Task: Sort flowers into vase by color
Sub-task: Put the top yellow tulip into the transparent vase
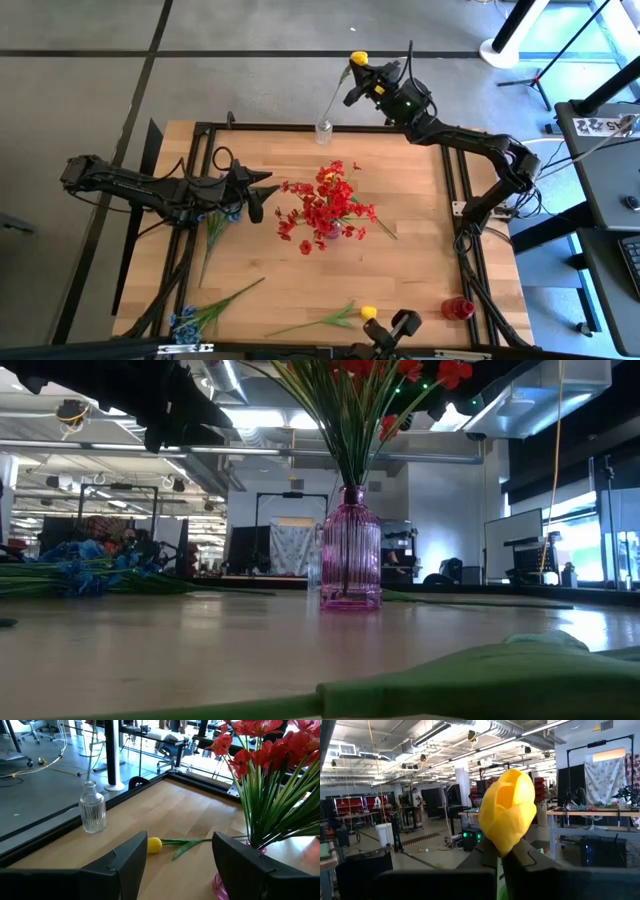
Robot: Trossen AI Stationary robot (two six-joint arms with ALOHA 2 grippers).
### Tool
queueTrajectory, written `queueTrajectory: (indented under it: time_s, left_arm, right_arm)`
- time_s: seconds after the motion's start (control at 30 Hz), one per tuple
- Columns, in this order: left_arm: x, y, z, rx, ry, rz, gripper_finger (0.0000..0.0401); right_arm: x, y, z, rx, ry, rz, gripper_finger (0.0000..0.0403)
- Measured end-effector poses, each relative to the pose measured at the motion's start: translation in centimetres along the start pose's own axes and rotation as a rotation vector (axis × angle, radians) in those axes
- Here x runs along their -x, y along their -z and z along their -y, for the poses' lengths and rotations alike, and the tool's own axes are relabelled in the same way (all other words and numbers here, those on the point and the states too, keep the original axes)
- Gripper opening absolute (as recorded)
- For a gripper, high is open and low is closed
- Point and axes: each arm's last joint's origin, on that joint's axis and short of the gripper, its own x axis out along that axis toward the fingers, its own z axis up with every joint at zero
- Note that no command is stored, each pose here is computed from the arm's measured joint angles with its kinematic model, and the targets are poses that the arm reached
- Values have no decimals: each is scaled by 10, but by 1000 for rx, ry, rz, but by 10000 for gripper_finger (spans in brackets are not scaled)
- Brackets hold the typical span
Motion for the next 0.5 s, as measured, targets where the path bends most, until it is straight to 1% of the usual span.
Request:
queueTrajectory:
  time_s: [0.17, 0.27, 0.5]
  left_arm:
    - [0, 0, 0, -1, 0, -1, 218]
    - [0, 0, 0, 6, 0, -2, 218]
    - [0, 0, 0, 15, 0, -2, 218]
  right_arm:
    - [0, 4, 0, 8, -1, -42, 5]
    - [0, 5, -2, 9, -20, -55, 5]
    - [2, 2, -11, 23, -43, -26, 5]
